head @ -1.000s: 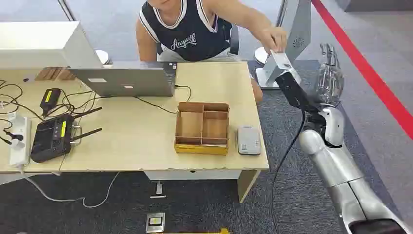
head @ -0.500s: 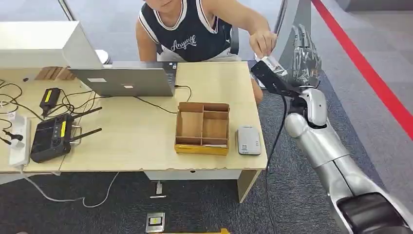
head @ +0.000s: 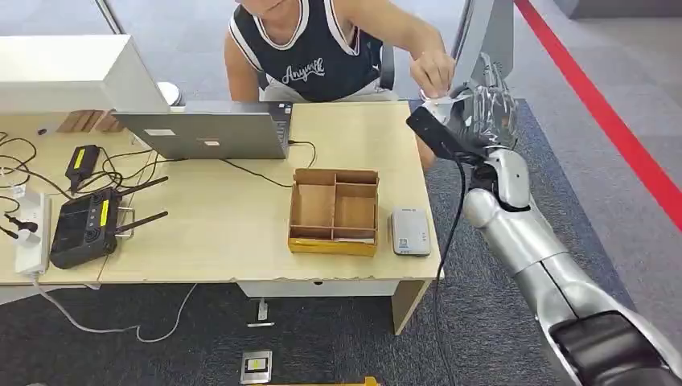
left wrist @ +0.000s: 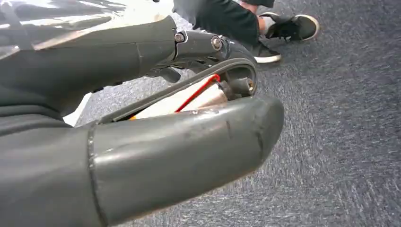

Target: Pass the card to the sensor for recognition and then transmit it.

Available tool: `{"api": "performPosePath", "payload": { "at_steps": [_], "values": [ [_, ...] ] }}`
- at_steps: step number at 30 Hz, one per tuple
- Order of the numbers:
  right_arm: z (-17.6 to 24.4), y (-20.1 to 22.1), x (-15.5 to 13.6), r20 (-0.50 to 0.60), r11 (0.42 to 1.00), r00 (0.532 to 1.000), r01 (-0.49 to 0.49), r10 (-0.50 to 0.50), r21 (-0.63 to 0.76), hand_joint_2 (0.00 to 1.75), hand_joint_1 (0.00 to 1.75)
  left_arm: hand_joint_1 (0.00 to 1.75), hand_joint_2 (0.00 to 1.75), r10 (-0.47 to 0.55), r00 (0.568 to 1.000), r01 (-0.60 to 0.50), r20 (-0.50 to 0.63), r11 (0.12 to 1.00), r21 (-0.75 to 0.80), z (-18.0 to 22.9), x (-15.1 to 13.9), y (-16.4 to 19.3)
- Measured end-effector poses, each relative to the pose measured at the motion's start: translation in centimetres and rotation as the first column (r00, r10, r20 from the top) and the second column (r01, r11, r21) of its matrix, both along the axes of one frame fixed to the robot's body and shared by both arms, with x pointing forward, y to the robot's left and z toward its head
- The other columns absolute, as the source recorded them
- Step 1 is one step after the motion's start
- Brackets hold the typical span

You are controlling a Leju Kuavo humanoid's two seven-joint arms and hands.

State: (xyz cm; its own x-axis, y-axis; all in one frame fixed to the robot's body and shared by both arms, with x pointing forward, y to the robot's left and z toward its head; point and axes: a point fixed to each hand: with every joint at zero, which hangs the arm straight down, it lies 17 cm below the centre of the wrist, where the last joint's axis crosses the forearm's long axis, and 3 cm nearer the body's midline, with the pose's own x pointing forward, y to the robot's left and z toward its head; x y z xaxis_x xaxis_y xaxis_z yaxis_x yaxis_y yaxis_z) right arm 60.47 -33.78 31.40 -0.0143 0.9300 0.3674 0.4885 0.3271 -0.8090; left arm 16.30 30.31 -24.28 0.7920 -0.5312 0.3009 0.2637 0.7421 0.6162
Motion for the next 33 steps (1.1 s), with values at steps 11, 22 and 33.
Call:
{"api": "performPosePath", "payload": {
  "at_steps": [11, 22, 33],
  "values": [
    [-1.0, 0.4, 0.1, -0.022, 1.0, 1.0, -0.004, 0.004, -0.013, 1.75, 1.75, 0.0, 0.0, 0.001, 1.0, -0.001, 0.0, 1.0, 0.004, 0.0, -0.1, 0.2],
    [-2.8, 0.7, 0.3, -0.083, 1.0, 0.997, -0.012, 0.011, -0.016, 1.75, 1.75, 0.0, 0.0, 0.005, 1.0, -0.005, -0.005, 1.0, 0.005, -0.1, -0.2, 0.2],
    [-5.1, 0.1, -0.1, -0.153, 1.0, 0.988, 0.0, -0.003, -0.019, 1.75, 1.75, 0.0, 0.0, 0.004, 1.0, -0.004, -0.007, 1.0, 0.005, -0.1, -0.3, 0.2]
  ]
}}
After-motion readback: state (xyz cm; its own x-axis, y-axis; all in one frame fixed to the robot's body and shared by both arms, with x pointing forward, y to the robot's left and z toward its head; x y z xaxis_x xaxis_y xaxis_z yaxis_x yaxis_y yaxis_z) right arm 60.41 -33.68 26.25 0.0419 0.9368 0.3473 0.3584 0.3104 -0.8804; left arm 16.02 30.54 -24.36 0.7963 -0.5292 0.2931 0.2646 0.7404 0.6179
